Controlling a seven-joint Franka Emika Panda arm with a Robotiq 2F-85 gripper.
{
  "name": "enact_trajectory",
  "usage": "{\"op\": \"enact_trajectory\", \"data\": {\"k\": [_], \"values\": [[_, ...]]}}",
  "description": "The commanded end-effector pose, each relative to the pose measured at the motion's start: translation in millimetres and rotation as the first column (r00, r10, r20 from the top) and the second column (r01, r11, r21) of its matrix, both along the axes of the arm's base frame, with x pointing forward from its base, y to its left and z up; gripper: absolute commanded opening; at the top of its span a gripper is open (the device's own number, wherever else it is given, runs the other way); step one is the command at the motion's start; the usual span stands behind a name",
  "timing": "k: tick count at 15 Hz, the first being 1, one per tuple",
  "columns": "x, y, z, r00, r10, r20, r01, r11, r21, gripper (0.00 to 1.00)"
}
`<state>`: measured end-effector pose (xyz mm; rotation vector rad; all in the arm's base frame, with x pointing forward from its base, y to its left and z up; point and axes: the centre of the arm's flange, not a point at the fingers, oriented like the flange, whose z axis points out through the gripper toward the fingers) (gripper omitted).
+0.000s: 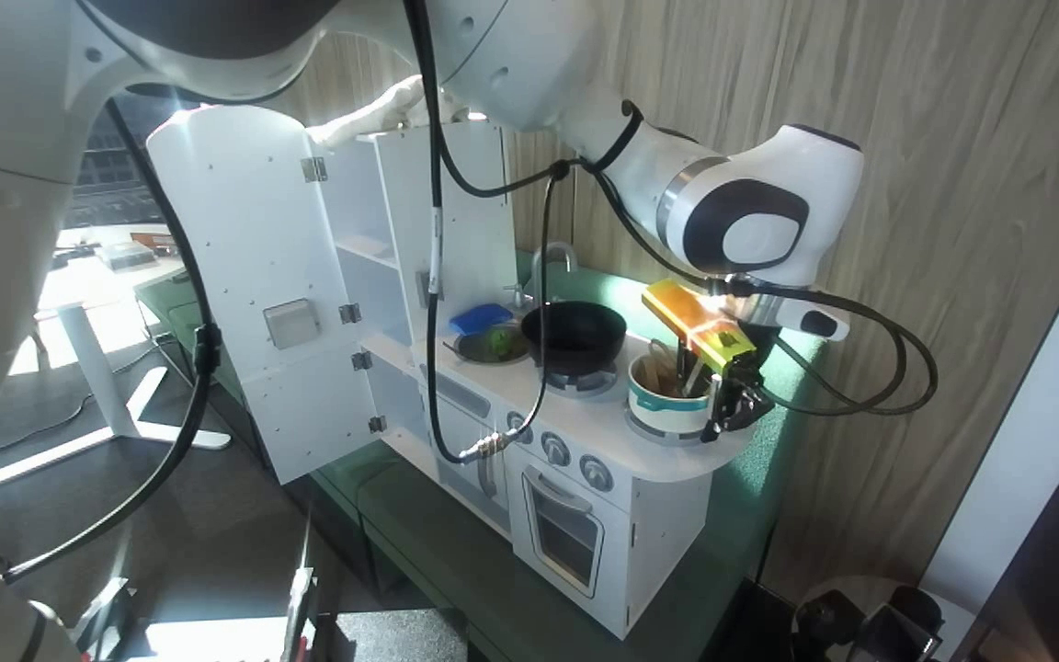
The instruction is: Pour the contents in the white pot into the bowl.
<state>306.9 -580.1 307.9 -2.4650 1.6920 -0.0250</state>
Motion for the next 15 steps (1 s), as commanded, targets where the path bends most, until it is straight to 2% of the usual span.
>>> {"op": "enact_trajectory", "data": {"k": [1, 2, 4, 10, 15], "values": [[5, 15, 5, 0.998, -0.004, 0.066, 0.006, 1.000, -0.028, 0.13], [8, 18, 5, 0.997, -0.005, 0.076, 0.007, 0.999, -0.035, 0.05], [11, 24, 9, 0.998, -0.004, 0.070, 0.008, 0.998, -0.056, 0.01], [12, 41, 43, 1.000, -0.007, 0.026, 0.011, 0.985, -0.171, 0.02], [40, 50, 76, 0.996, -0.022, -0.088, -0.007, 0.951, -0.309, 0.02]]}}
